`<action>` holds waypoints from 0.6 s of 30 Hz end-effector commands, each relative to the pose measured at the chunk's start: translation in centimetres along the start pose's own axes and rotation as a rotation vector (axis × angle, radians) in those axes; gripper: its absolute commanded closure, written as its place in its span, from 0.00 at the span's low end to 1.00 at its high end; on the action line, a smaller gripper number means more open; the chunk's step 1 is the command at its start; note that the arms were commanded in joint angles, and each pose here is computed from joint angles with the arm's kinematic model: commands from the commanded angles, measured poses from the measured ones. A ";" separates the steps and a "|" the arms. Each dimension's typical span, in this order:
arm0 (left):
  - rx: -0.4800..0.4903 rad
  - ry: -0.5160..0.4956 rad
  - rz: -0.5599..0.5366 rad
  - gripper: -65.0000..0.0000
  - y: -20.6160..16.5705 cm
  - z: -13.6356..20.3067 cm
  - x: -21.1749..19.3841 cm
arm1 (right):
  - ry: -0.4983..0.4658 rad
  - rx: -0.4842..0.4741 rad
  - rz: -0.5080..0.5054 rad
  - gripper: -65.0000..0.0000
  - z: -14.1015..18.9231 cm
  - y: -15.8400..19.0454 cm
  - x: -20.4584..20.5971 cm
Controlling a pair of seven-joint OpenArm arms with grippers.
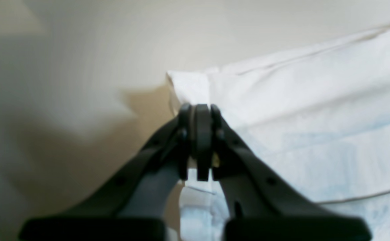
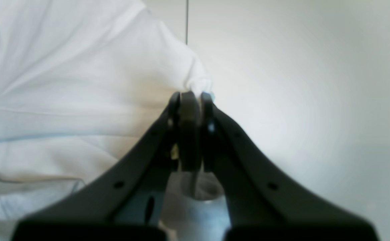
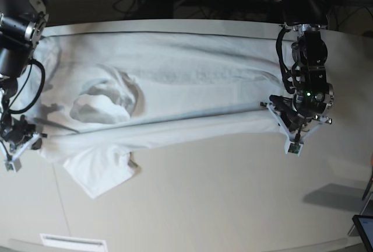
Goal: Fold the T-shirt properly
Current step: 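Fold the held side edges inward over the shirt body with both grippers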
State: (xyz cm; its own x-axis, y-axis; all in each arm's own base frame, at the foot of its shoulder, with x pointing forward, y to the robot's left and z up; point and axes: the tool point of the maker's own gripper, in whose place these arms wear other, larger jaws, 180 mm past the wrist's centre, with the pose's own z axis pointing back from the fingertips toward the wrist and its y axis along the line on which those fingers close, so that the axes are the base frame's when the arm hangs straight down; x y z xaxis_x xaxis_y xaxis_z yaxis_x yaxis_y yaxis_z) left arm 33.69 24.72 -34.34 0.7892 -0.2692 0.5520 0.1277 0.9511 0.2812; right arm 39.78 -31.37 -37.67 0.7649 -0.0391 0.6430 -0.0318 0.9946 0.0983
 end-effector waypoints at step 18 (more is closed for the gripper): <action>0.133 -0.012 -0.059 1.00 2.1 -2.9 -1.4 | -0.085 -0.060 -0.037 1.00 2.6 0.8 2.2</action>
State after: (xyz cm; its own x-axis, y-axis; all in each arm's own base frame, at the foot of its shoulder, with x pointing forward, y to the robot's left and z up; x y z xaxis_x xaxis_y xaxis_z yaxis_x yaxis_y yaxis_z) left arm 33.42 26.61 -38.48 0.8002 -0.3220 0.5060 0.1225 0.9136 0.3878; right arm 38.61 -29.67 -36.41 0.7518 -0.0864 0.6537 0.0244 0.9944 0.1033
